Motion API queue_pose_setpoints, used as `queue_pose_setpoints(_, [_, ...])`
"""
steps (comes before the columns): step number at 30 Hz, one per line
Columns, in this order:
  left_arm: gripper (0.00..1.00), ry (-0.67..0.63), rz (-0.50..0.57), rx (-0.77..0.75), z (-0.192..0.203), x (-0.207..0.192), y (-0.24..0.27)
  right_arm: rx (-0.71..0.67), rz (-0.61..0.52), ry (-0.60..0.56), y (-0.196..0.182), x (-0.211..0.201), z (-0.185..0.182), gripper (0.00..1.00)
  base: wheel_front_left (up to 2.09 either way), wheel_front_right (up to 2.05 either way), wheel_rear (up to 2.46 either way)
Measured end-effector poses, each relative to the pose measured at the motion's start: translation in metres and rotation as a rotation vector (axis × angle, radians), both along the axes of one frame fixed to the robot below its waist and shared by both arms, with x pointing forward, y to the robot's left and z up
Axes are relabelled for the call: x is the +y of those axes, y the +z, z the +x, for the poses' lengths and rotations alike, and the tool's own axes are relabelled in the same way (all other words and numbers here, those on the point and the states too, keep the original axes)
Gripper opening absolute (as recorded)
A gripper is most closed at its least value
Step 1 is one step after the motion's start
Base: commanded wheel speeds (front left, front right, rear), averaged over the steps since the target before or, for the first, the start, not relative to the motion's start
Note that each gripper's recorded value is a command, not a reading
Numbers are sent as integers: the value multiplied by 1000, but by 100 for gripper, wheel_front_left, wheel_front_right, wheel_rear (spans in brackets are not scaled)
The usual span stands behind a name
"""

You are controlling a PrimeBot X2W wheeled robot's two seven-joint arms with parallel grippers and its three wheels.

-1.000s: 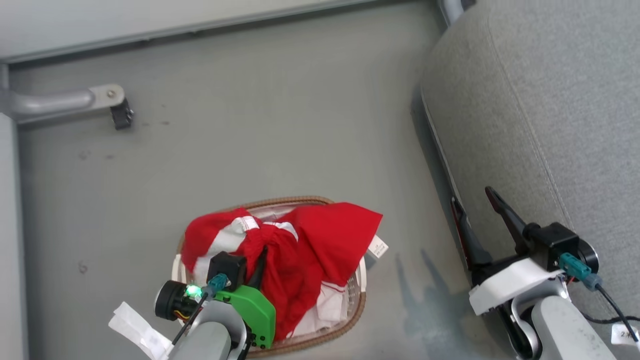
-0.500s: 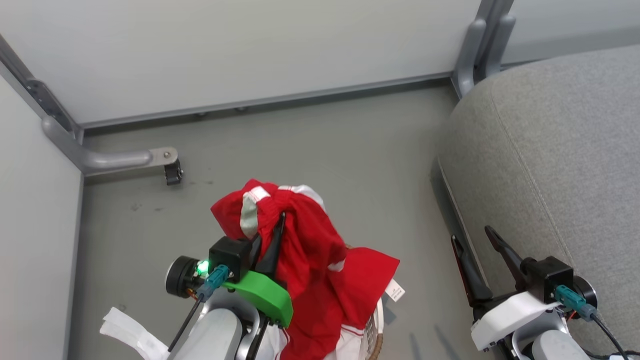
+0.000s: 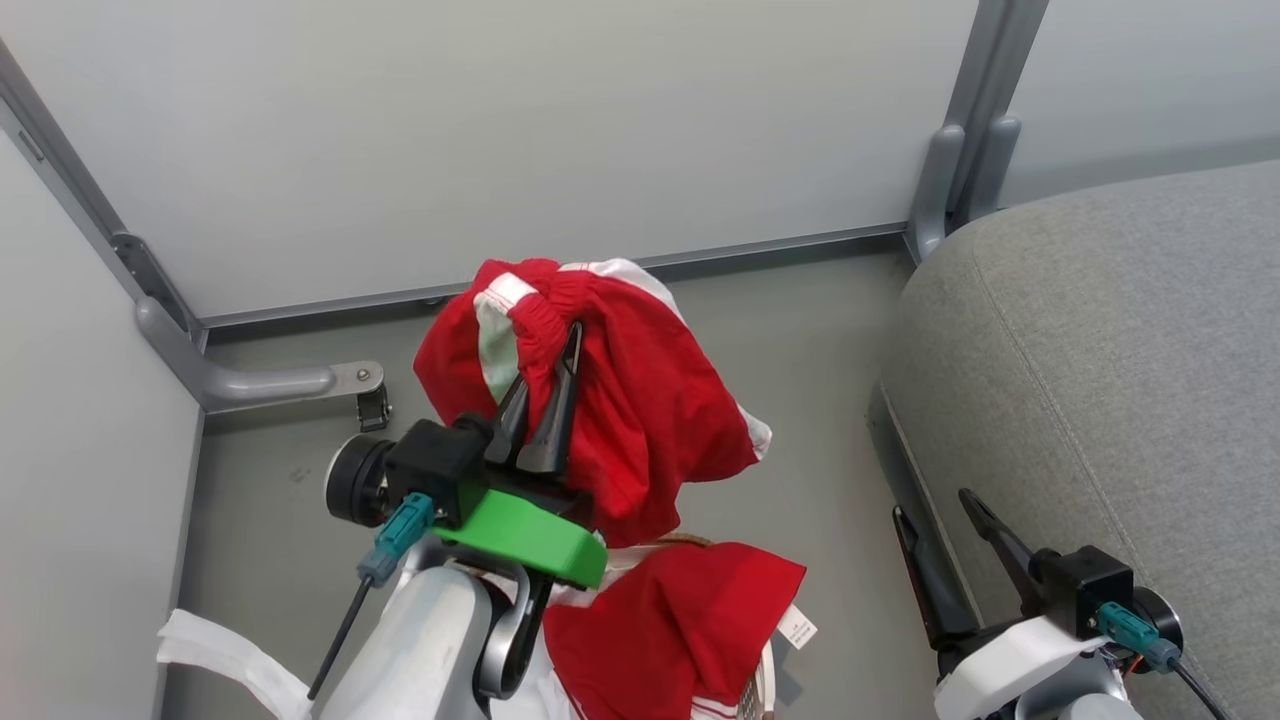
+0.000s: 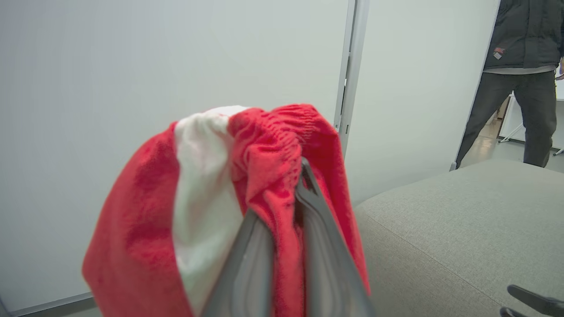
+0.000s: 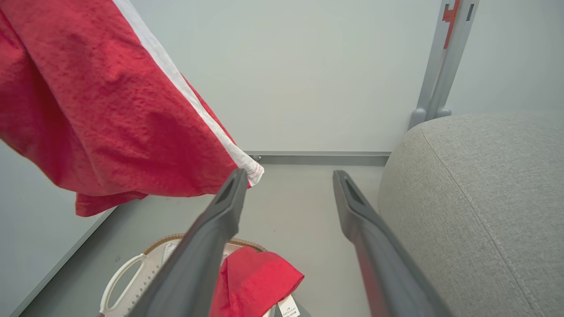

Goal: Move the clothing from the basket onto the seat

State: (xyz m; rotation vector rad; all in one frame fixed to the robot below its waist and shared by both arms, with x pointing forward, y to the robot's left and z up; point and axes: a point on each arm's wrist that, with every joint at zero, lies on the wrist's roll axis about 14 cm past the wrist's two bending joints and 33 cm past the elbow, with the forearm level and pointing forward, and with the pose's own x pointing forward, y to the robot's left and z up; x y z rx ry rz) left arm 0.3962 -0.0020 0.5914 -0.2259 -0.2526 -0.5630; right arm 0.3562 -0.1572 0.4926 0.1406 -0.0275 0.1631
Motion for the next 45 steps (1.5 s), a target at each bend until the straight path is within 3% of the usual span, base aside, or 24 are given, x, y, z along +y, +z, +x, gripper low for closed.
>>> queue_pose_setpoints(9, [0, -8, -15, -21, -2, -3, 9, -17, -24, 77, 4, 24, -3, 100, 0, 0, 0])
queue_pose_setpoints(19, [0, -32, -27, 15, -3, -10, -1, -246, -103, 369, 76, 103, 21, 100, 0, 0, 0])
queue_pose_setpoints(25, [0, -30, -28, 30, -1, -10, -5, -304, -105, 488, 96, 139, 25, 100, 0, 0, 0])
queue_pose_setpoints(33, [0, -48, -33, 48, -4, -15, -9, -316, -159, 501, 96, 160, 41, 100, 0, 0, 0])
queue_pose_setpoints(40, [0, -72, -45, 66, -11, -19, -11, -256, -204, 488, 74, 165, 54, 100, 0, 0, 0])
queue_pose_setpoints(41, [0, -75, -47, 69, -13, -19, -12, -239, -207, 490, 69, 166, 55, 98, 0, 0, 0])
queue_pose_setpoints(42, [0, -79, -50, 74, -14, -20, -12, -223, -202, 491, 65, 167, 56, 47, 0, 0, 0])
queue_pose_setpoints(43, [0, -81, -51, 75, -15, -20, -12, -209, -189, 500, 62, 169, 56, 8, 0, 0, 0])
queue_pose_setpoints(44, [0, -80, -54, 77, -16, -20, -12, -201, -176, 512, 61, 173, 55, 0, 0, 0, 0])
queue_pose_setpoints(45, [0, -78, -62, 82, -16, -19, -11, -197, -163, 528, 61, 178, 53, 0, 0, 0, 0])
